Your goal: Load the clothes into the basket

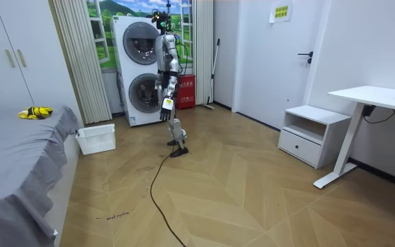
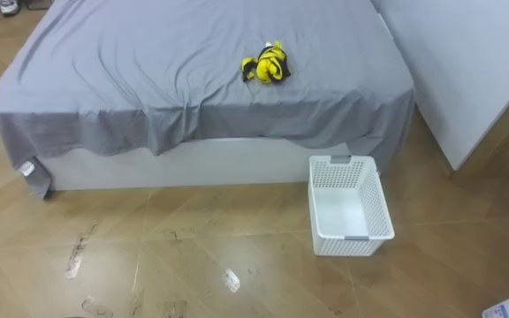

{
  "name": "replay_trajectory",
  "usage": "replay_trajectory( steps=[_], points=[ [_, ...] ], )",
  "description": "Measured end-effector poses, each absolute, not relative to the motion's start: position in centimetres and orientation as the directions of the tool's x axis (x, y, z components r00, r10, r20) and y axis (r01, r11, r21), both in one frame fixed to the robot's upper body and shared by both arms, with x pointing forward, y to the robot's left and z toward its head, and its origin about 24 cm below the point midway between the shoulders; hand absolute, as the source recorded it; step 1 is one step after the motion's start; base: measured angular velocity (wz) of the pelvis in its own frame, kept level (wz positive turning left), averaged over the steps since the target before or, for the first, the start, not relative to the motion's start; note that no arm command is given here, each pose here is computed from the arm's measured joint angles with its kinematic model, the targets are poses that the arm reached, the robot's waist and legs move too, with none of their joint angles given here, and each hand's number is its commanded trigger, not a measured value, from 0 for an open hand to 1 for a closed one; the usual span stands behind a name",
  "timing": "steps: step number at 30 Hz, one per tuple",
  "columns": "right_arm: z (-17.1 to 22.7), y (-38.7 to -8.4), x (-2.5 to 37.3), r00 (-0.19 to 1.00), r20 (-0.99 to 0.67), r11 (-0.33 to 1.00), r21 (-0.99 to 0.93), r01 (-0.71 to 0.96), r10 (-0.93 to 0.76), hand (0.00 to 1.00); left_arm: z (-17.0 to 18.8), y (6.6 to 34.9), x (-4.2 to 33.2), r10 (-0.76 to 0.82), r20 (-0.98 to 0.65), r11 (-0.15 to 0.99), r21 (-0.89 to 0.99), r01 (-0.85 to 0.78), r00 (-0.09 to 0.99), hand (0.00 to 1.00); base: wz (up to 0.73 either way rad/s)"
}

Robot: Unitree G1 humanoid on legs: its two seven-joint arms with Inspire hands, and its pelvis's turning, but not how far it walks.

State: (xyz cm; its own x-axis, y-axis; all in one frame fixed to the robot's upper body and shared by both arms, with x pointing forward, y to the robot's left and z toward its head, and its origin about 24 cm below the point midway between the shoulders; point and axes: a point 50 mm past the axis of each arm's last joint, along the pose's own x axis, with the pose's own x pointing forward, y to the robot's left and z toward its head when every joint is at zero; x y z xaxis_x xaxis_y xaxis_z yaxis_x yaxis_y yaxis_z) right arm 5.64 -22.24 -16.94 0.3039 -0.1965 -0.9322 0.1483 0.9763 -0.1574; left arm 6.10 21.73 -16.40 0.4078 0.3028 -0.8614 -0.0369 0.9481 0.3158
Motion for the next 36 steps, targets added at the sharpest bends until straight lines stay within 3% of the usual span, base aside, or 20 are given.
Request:
replay_trajectory(
  steps=[19,30,36],
  points=[
    [-17.1,-22.0,5.0,0.273,-0.95,0.972,-0.095,0.214,-0.153,0.0,-16.4,22.0,5.7,0.322,-0.863,0.947,0.305,-0.106,0.391,0.0,-0.01],
    [-17.1,-22.3,4.4,0.273,-0.952,0.949,-0.047,0.313,-0.137,0.0,-16.0,22.2,6.7,0.342,-0.844,0.921,0.214,-0.324,0.413,0.0,0.0],
    [-17.2,-22.2,4.2,0.253,-0.959,0.954,-0.046,0.295,-0.125,0.0,-16.1,22.6,5.5,0.362,-0.849,0.907,0.226,-0.355,0.385,0.0,-0.24]
  ],
)
